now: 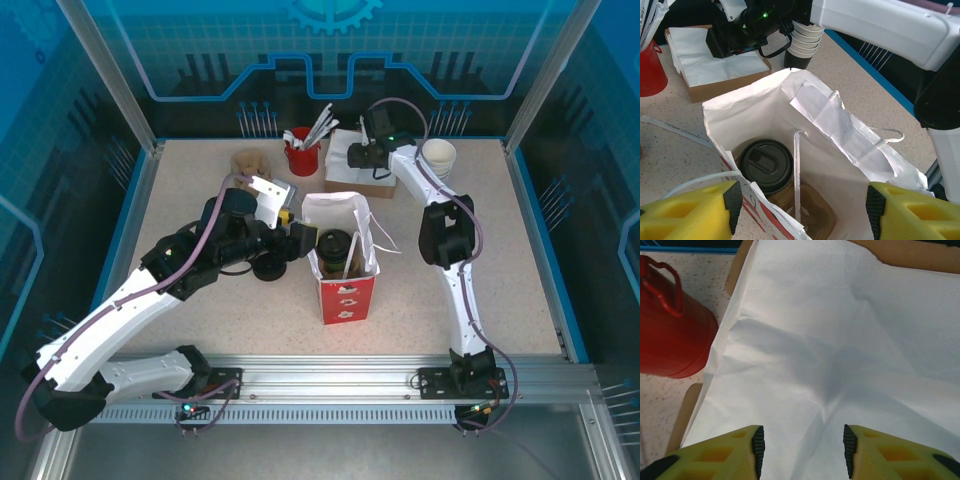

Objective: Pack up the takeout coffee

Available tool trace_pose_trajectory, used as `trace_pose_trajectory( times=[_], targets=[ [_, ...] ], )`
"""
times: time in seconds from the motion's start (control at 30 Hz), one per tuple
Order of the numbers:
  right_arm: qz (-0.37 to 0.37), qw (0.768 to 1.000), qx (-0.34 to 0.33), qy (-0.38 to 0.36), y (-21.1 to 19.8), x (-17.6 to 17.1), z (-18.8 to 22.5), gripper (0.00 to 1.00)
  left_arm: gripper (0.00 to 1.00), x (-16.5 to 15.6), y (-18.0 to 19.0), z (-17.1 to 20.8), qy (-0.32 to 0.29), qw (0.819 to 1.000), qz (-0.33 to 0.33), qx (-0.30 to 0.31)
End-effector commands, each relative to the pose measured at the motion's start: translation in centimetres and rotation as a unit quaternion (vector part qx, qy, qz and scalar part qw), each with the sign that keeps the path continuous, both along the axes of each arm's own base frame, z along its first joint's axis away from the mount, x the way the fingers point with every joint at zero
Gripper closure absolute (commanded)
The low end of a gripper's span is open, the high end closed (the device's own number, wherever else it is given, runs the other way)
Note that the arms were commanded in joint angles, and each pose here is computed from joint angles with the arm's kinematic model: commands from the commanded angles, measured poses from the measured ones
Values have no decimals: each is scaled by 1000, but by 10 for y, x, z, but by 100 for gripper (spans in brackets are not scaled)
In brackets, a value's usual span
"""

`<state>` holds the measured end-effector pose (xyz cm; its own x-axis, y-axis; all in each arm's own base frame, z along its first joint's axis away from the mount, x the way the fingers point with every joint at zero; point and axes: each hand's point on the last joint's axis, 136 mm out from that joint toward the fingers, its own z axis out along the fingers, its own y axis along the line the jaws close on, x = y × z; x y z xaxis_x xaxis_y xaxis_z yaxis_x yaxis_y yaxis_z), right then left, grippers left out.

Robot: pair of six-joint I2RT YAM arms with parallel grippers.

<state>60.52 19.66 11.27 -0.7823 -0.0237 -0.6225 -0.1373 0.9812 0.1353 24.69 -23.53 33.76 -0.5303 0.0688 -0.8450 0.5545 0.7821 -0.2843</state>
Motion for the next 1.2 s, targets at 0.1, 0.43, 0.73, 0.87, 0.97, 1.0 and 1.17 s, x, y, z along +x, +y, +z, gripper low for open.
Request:
trace_pose_trajectory(
  times=[0.1, 0.43, 0.73, 0.87, 0.97, 1.0, 1.17],
  targets=[
    [1, 999, -35, 3, 1, 10, -15, 47, 32, -1, 5, -2, -3, 1000, 6, 17],
    [-3, 998, -53, -21, -6, 30, -24, 36, 32, 1, 5, -9, 10, 1000, 13, 27],
    [3, 998, -53, -28, -7, 41, -40, 32, 32, 4, 4, -15, 18, 999, 15, 37],
    [-1, 998, -56, -28, -11, 44, -49, 33, 32, 6, 3, -17, 21, 999, 16, 37],
    [-5, 998, -54, -23, -16, 45, -54, 34, 32, 6, 2, -18, 24, 999, 15, 38],
    [-6, 998, -54, -21, -17, 45, -56, 35, 32, 6, 2, -18, 24, 999, 15, 38],
    [-4, 999, -50, -16, -19, 45, -59, 48, 32, 7, 0, -21, 28, 999, 15, 40]
  ],
)
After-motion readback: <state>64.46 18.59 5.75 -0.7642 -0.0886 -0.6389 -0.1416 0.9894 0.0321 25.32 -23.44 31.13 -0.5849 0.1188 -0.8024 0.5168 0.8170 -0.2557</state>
